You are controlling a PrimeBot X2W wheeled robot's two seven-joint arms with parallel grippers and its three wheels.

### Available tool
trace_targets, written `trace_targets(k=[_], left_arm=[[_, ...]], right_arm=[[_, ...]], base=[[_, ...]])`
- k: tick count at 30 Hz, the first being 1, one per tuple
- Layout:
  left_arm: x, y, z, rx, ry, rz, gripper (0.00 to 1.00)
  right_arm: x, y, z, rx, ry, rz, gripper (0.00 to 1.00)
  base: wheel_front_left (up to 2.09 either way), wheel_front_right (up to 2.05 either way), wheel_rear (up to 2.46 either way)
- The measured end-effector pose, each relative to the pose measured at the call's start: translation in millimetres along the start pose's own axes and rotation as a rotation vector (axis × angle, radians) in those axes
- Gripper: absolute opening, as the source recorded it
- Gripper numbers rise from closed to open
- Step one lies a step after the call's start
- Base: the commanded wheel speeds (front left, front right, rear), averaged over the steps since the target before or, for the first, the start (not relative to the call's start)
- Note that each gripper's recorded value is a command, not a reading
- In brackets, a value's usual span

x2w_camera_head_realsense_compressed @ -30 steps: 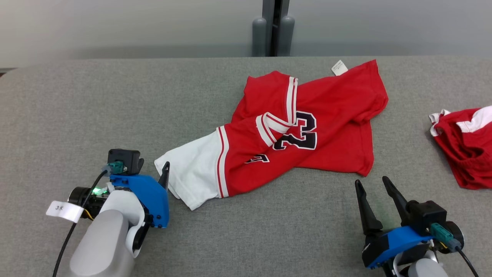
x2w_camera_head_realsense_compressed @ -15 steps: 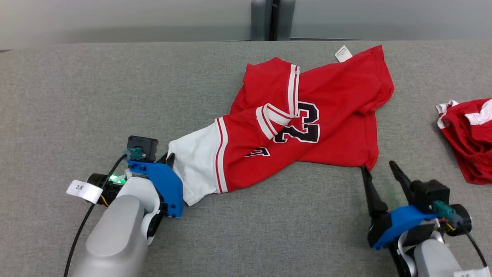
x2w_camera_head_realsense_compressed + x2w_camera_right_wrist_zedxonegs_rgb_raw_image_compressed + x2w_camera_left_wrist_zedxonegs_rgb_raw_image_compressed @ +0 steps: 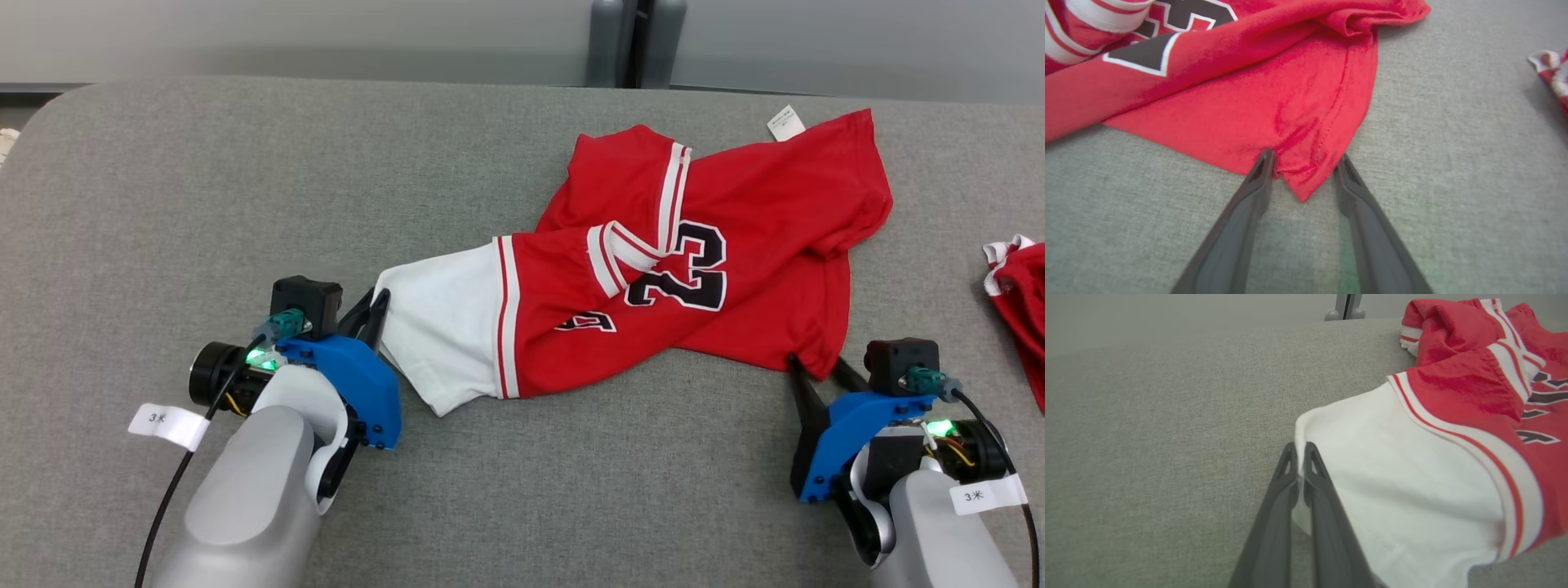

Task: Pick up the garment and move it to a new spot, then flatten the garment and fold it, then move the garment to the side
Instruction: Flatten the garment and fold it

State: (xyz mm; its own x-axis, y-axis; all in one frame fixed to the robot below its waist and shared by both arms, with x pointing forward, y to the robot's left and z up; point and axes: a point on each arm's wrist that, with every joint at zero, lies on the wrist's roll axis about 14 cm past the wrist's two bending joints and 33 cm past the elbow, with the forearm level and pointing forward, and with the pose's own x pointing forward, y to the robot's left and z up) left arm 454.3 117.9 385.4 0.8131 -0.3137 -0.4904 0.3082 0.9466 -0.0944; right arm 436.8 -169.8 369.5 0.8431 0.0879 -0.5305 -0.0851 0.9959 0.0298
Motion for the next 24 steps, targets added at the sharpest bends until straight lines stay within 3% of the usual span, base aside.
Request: trace_targets(k=[1, 2, 6, 12, 18, 24], left_arm=[[-2, 0, 1, -0.005, -0.011, 0.000, 0.00], [-3, -1, 4, -0.014, -0.023, 0.000, 0.00], [-8, -9, 16, -0.138, -0.087, -0.011, 0.00], [-24, -25, 58, -0.315, -0.219, -0.079, 0.00], [-54, -29, 114, -0.387, -0.381, -0.147, 0.00], [-114, -45, 195, -0.451, -0.609, -0.276, 0.00]], right_arm=[[0, 3, 1, 0.014, 0.001, 0.009, 0.06], [-1, 6, 1, 0.029, -0.001, 0.019, 0.00], [-6, 9, 19, 0.061, -0.080, 0.031, 0.00], [-30, -1, 86, 0.101, -0.329, 0.013, 0.00], [-74, -19, 152, 0.085, -0.556, -0.033, 0.00], [-151, -34, 212, 0.039, -0.783, -0.094, 0.00]], base=[[0.00, 0.00, 0.00], [0.00, 0.00, 0.00], [0.00, 0.00, 0.00], [0.00, 0.00, 0.00], [0.00, 0.00, 0.00], [0.00, 0.00, 0.00]])
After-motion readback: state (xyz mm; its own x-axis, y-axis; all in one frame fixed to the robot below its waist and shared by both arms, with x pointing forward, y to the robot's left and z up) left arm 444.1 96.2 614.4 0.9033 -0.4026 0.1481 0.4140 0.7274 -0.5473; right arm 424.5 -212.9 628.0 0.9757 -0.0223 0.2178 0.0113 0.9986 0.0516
